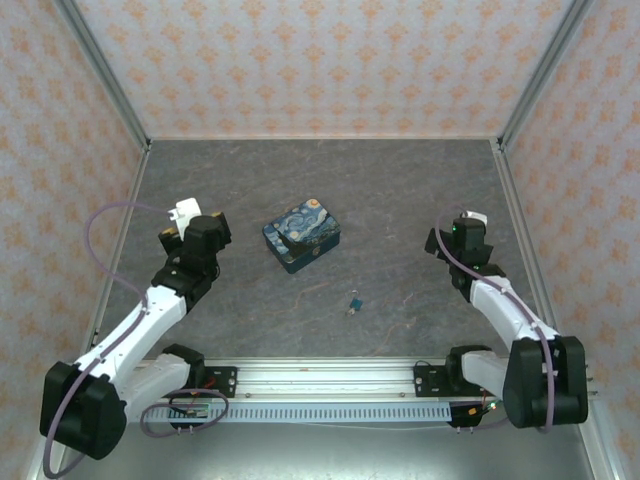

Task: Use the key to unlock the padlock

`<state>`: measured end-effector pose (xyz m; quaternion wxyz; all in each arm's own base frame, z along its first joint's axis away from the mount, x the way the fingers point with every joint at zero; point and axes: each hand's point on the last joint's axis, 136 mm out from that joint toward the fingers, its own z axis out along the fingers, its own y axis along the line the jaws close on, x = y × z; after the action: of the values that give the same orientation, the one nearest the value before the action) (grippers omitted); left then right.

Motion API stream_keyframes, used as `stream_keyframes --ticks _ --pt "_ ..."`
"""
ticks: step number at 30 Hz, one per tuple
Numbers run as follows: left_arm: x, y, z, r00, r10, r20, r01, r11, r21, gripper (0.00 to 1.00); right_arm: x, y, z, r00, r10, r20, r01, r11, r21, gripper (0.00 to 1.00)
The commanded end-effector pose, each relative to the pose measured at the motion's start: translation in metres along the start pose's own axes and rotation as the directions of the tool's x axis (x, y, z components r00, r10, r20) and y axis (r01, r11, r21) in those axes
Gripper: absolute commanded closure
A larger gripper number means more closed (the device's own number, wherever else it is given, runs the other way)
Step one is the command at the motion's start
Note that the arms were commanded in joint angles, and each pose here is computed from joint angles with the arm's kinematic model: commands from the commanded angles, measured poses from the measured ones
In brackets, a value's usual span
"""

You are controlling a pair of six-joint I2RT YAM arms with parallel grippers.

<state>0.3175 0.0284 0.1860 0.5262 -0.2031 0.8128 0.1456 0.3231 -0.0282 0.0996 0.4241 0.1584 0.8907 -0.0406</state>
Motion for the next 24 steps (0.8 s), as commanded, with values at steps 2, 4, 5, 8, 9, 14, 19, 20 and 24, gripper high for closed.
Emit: stream_keyframes --ticks 2,4,5,8,9,14,19,20,24 --pt "0.005 0.010 0.016 0.999 0.018 0.036 -0.015 0.998 -0.064 0.03 -0.031 0.007 0.010 0.981 0.028 0.191 -0.018 0.998 -0.055 0.01" --pt "0.010 0.011 0.022 0.999 0.019 0.033 -0.017 0.997 -0.072 0.03 -0.026 0.007 0.019 0.978 0.029 0.208 -0.018 0.998 -0.055 0.01" --pt "0.010 0.011 0.024 0.999 0.028 0.026 -0.026 0.997 -0.069 0.03 -0.030 0.006 0.021 0.975 0.034 0.220 -0.024 0.999 -0.048 0.01" --pt "0.011 0.010 0.029 0.997 0.072 0.038 -0.070 0.996 -0.059 0.03 -0.038 0.012 0.022 0.959 0.034 0.282 -0.012 0.997 -0.080 0.01" --pt "0.013 0.010 0.031 0.996 0.082 0.036 -0.080 0.995 -0.057 0.03 -0.041 0.013 0.024 0.955 0.035 0.295 -0.010 0.996 -0.086 0.01" --pt "0.026 0.007 0.037 0.993 0.103 0.053 -0.103 0.995 -0.003 0.03 -0.042 0.019 0.037 0.945 0.010 0.326 0.025 0.994 -0.102 0.01" --pt "0.031 0.000 0.040 0.988 0.124 0.087 -0.130 0.990 0.058 0.03 -0.034 0.025 0.053 0.948 0.013 0.319 0.034 0.989 -0.143 0.01" --pt "0.031 0.000 0.040 0.988 0.122 0.093 -0.129 0.989 0.067 0.03 -0.031 0.025 0.056 0.959 0.001 0.284 0.040 0.989 -0.139 0.01" --pt "0.033 -0.006 0.048 0.988 0.106 0.112 -0.118 0.988 0.104 0.03 -0.032 0.026 0.061 0.964 -0.002 0.267 0.041 0.990 -0.137 0.01"
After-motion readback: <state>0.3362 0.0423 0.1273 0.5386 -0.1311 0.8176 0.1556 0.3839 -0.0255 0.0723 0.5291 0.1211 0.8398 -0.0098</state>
